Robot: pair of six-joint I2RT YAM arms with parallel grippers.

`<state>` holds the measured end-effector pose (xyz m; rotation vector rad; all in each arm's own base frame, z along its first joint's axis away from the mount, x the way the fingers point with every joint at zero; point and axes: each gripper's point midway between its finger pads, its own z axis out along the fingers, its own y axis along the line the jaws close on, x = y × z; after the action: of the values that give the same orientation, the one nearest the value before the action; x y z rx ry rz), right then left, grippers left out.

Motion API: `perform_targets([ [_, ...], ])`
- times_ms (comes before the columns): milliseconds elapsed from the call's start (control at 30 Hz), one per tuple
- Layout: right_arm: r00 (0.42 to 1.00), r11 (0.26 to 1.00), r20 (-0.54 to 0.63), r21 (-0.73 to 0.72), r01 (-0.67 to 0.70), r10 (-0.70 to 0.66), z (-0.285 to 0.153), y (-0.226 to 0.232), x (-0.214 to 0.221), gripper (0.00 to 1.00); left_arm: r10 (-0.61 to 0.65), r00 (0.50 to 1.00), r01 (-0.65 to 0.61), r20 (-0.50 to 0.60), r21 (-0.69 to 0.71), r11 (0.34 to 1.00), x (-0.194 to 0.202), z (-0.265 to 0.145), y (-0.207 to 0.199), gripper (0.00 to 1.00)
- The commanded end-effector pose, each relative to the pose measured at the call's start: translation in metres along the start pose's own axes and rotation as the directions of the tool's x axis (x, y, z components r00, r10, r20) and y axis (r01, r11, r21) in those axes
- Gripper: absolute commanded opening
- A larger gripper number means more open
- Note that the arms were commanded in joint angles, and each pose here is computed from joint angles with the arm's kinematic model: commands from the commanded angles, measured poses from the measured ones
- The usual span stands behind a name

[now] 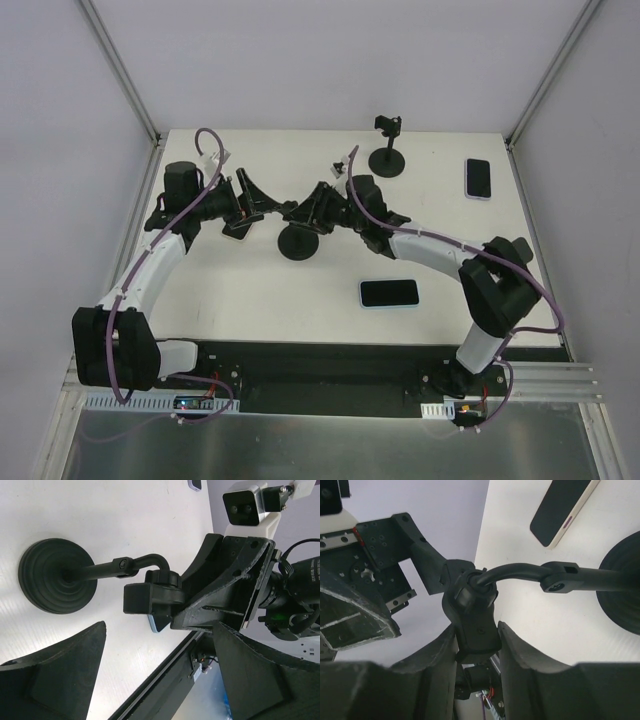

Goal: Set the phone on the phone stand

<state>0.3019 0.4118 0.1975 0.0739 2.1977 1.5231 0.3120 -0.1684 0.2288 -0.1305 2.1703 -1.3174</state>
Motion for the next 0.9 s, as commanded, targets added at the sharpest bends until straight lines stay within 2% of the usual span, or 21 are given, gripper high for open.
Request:
perform_targets([
  [0,0.997,0.989,-0.024,-0.126,0.072,-0.075,-0.009,0.033,-0.021,0.26,0.045,0.999,-0.044,-0.002,0.067,0.997,-0.011,0.001,-0.015,0.86],
  [133,0.992,0.988,-0.080,-0.126,0.086,-0.096,-0.013,0.030,-0.027,0.08,0.022,0.999,-0.019,-0.025,0.105,0.994,-0.010,0.008,-0.014,0.84],
  [200,0.989,0.993,-0.108,-0.071,0.097,-0.104,-0.018,0.014,-0.032,0.01,0.002,0.999,0.002,-0.033,0.112,0.994,-0.010,0.011,-0.012,0.81],
  [267,0.988,0.993,-0.105,-0.046,0.105,-0.109,-0.023,0.007,-0.046,0.01,-0.006,0.999,0.011,-0.043,0.118,0.993,-0.009,0.015,-0.013,0.77],
  [300,0.983,0.995,-0.157,-0.048,0.092,-0.099,-0.028,0.004,-0.043,0.01,-0.011,0.999,0.016,-0.043,0.122,0.992,-0.011,0.017,-0.014,0.73],
  [333,0.973,0.983,-0.156,-0.091,0.159,-0.172,-0.033,0.014,-0.059,0.01,-0.011,0.999,0.017,-0.047,0.124,0.992,-0.010,0.019,-0.015,0.72],
  [367,0.962,0.983,-0.213,-0.094,0.156,-0.173,-0.031,0.005,-0.056,0.01,-0.010,0.999,0.016,-0.046,0.124,0.992,-0.010,0.021,-0.016,0.71],
  [400,0.938,0.989,-0.317,-0.094,0.116,-0.140,-0.040,0.002,-0.044,0.01,-0.010,0.999,0.015,-0.042,0.123,0.992,-0.011,0.022,-0.017,0.71],
  [467,0.916,0.979,-0.348,-0.101,0.176,-0.200,-0.046,-0.005,-0.054,0.01,-0.011,0.999,0.015,-0.033,0.117,0.993,-0.012,0.023,-0.017,0.75],
  [500,0.906,0.981,-0.376,-0.085,0.176,-0.195,-0.051,-0.009,-0.049,0.01,-0.021,0.999,0.023,-0.025,0.106,0.994,-0.013,0.024,-0.014,0.82],
  [533,0.887,0.966,-0.383,-0.109,0.234,-0.258,-0.054,-0.012,-0.047,0.01,-0.022,1.000,0.024,-0.020,0.103,0.994,-0.014,0.024,-0.013,0.86],
  [633,0.872,0.960,-0.404,-0.088,0.264,-0.277,-0.062,-0.014,-0.050,0.01,-0.032,0.999,0.031,0.014,0.062,0.998,-0.015,0.024,-0.003,0.94],
  [867,0.893,0.964,-0.365,-0.111,0.241,-0.265,-0.062,-0.020,-0.073,0.01,-0.086,0.989,0.097,0.121,-0.083,0.992,-0.027,0.019,0.031,0.98],
])
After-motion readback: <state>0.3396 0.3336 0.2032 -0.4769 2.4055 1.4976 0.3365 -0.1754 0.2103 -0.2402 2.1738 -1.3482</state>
